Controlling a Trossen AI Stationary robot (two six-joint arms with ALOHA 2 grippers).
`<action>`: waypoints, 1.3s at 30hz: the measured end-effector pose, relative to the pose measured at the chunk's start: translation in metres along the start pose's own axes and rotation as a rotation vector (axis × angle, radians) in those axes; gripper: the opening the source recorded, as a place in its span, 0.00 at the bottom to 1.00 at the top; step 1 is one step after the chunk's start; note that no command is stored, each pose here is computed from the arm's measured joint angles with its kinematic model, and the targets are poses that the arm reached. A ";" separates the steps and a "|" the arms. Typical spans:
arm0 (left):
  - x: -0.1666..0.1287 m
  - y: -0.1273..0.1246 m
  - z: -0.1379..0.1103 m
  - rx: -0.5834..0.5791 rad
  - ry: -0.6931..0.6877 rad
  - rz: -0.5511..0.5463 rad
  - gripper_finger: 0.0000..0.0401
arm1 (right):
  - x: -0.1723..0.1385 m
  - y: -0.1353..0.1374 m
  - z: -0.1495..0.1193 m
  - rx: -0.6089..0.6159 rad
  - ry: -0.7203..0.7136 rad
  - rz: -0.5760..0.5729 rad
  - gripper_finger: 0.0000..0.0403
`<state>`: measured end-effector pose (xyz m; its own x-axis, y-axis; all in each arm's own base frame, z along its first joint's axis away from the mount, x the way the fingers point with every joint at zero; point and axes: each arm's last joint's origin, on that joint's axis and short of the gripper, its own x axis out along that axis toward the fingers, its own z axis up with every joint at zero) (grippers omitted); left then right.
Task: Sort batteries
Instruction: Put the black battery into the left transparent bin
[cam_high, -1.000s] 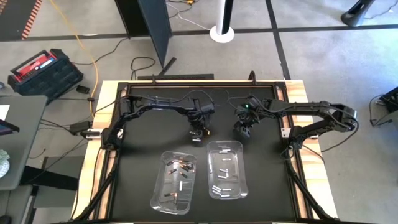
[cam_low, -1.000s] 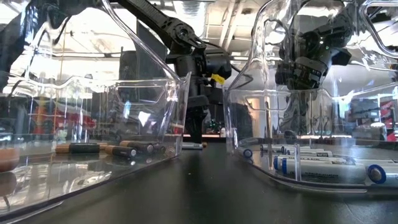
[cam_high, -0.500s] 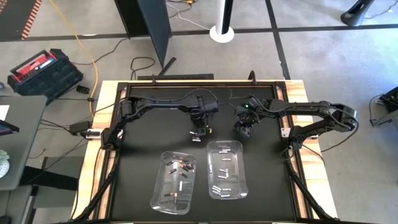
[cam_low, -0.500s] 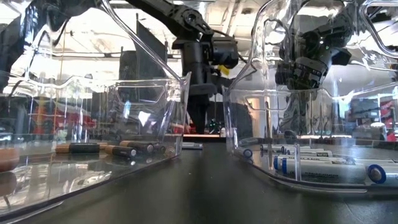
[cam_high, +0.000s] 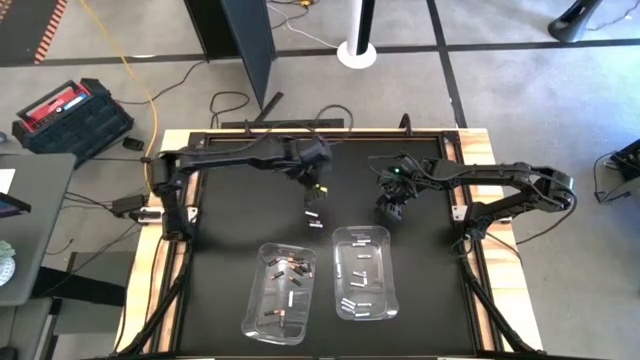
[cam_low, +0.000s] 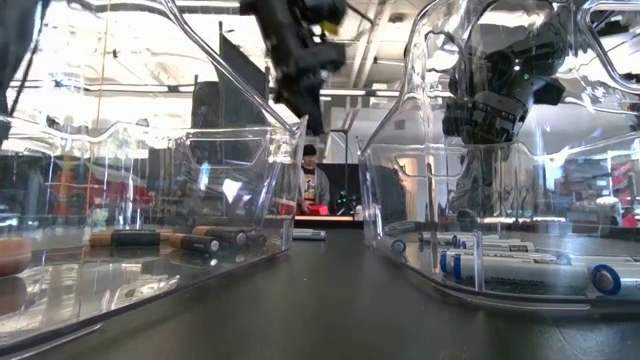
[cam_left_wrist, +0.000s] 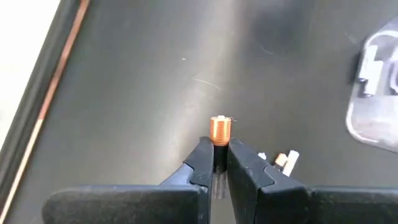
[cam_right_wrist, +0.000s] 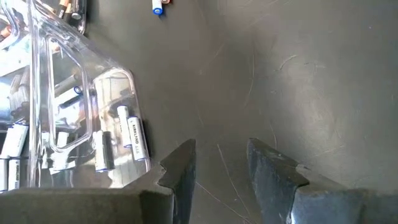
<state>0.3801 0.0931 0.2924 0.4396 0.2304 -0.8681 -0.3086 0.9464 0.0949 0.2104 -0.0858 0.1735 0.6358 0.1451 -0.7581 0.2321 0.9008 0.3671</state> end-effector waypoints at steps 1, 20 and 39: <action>-0.008 0.000 -0.003 -0.007 -0.014 -0.001 0.05 | 0.000 0.000 0.000 0.000 -0.001 0.000 0.40; -0.109 -0.079 -0.109 0.023 -0.132 -0.132 0.05 | 0.000 -0.001 0.000 0.026 -0.002 -0.021 0.40; -0.055 -0.209 -0.133 -0.128 -0.022 -0.211 0.05 | 0.000 -0.001 -0.001 0.064 0.005 -0.024 0.40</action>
<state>0.3087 -0.1477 0.2554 0.5237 0.0369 -0.8511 -0.3118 0.9380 -0.1512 0.2096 -0.0865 0.1729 0.6262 0.1262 -0.7694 0.2939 0.8758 0.3828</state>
